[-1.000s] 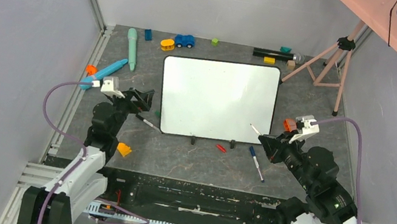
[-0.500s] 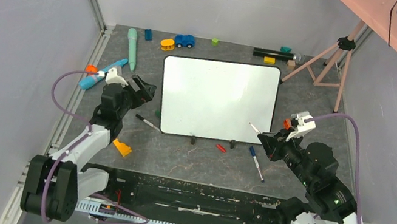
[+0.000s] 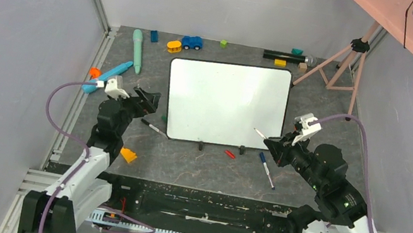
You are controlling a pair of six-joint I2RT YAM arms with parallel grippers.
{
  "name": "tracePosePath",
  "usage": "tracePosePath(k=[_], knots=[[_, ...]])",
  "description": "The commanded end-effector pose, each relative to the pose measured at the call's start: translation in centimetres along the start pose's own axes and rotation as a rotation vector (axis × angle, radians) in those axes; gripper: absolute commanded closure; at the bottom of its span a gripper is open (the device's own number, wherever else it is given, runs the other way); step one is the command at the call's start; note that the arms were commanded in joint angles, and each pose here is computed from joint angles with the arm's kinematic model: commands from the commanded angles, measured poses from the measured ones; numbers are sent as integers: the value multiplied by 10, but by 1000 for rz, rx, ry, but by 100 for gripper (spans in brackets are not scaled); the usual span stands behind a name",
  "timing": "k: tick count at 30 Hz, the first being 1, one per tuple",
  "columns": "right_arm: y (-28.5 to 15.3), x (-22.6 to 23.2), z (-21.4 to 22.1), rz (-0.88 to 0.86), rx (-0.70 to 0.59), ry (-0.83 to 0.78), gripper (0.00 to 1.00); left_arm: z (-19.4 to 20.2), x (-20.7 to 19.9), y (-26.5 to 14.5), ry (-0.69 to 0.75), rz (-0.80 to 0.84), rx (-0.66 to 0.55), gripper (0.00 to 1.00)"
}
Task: Write a sentence on the whiteboard
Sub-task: Hold the whiteboard on the whiteboard stand.
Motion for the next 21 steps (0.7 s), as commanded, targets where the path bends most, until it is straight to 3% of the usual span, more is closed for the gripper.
tracePosePath(k=[1,14,21], knots=[[1,1,-21,-22,-77,-32,100,3,-1,2,155,95,3,0],[4,2,-15,-27,-63,-35,100,23,-15,12,218,290,149,0],[6,3,-13,-35,-63,-30,100,28,-10,10,238,268,178,0]])
Point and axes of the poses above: each gripper's point midway between its finger pads, its own y axis out along the fingers, its own x axis along the line the jaws close on, z = x × y, the point moved 6 cm from there along -y, back along the fingers, and after that the axes turned 12 degrees about -y, right-handed, at the moved point
